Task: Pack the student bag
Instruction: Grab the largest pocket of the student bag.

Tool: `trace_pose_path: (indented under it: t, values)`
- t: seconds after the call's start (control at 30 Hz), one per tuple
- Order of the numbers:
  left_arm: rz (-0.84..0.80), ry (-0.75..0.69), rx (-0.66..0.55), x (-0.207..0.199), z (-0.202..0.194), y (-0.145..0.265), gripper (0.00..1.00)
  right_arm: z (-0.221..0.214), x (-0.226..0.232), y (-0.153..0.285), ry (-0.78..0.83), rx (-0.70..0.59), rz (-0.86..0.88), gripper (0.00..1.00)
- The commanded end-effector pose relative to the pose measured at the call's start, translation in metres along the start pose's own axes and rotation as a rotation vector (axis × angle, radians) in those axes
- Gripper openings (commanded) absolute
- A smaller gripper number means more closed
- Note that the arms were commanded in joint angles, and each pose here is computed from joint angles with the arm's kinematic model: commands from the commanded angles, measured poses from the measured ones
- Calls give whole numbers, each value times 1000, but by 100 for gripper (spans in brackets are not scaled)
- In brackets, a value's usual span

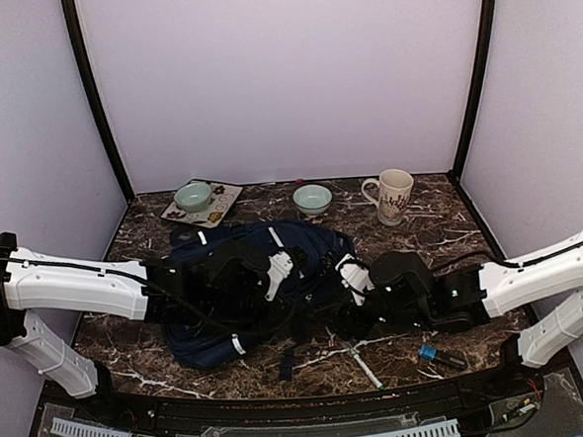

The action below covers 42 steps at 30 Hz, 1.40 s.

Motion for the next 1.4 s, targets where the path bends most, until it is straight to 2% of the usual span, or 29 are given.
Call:
trace_pose_path:
  t: [0.0,0.3,0.7,0.9,1.1,1.37]
  values:
    - [-103,52,-227,-16,67,24,0,1,-3,-3,-51,-101,-13,70]
    - [-133,56,-239,-23,82,22,0,7,-8,2,-4,-277,-11,71]
    - [-151,54,-242,-26,88,19,0,14,-3,-9,67,-299,-21,62]
    - [-160,56,-244,-27,93,16,0,14,3,-12,59,-293,12,49]
    - [-161,55,-248,-26,95,16,0,12,3,-15,50,-281,13,25]
    - [-164,58,-252,-26,96,16,0,7,1,-17,28,-265,2,20]
Point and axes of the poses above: each gripper's point midway between its finger pads, its own y axis back along the fingers, its own x axis along the line the jaws close on, z = x × y, the point moved 2 cm from there along y, back along the fingers, and after that the axes turned 9 degrees about -y, right-handed, at the moved point
